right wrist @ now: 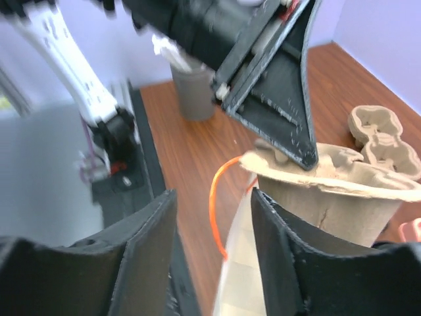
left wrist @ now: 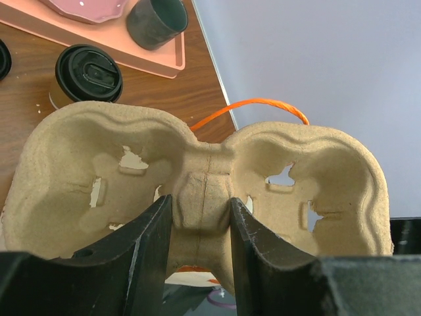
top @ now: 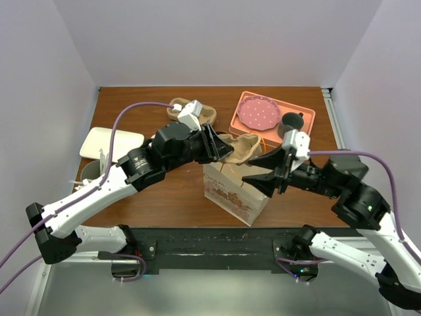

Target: Pack the takeout coffee

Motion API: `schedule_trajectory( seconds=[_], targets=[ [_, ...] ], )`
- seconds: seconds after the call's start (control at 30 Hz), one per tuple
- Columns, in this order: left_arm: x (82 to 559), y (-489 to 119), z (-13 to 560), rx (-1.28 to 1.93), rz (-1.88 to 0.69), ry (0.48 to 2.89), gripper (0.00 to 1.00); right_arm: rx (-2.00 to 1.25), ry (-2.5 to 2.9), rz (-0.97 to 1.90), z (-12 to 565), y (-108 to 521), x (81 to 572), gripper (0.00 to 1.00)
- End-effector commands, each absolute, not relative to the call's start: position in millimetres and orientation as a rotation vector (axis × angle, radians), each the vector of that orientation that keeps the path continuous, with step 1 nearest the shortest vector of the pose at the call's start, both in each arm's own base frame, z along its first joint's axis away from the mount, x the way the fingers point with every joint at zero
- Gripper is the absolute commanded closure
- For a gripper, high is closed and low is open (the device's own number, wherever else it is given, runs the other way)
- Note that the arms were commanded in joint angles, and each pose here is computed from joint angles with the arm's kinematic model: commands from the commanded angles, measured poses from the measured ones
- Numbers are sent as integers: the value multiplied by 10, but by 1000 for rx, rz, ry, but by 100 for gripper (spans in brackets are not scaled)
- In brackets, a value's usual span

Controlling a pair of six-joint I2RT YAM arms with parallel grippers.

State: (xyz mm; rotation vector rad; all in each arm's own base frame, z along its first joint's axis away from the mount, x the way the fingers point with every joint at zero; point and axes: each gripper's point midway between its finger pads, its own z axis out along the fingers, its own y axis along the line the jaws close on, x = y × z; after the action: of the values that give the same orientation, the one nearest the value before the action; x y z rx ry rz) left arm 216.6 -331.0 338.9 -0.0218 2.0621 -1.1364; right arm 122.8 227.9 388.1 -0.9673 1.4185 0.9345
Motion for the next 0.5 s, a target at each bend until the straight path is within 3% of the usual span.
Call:
schedule_trajectory(
  seconds=[0.0, 0.13, 0.23, 0.3, 0.47],
  targets=[
    [2171, -3355, 3383, 76, -1091, 2065, 71, -648, 1385, 1014, 4501, 2036, 1222, 44],
    [2181, -3375, 3382, 109, -1075, 2062, 71, -299, 1504, 1018, 4652, 1752, 1395, 41],
    [2197, -3366, 3382, 128, -1057, 2056, 71, 3, 1658, 913, 4516, 1452, 1605, 41],
    [2206, -3358, 3365, 140, -1038, 2060, 71, 29, 1749, 836, 4327, 1434, 1683, 42],
    [2225, -3328, 3372, 160, -1000, 2063, 71, 20, 1879, 677, 3966, 1406, 1817, 57]
  ],
)
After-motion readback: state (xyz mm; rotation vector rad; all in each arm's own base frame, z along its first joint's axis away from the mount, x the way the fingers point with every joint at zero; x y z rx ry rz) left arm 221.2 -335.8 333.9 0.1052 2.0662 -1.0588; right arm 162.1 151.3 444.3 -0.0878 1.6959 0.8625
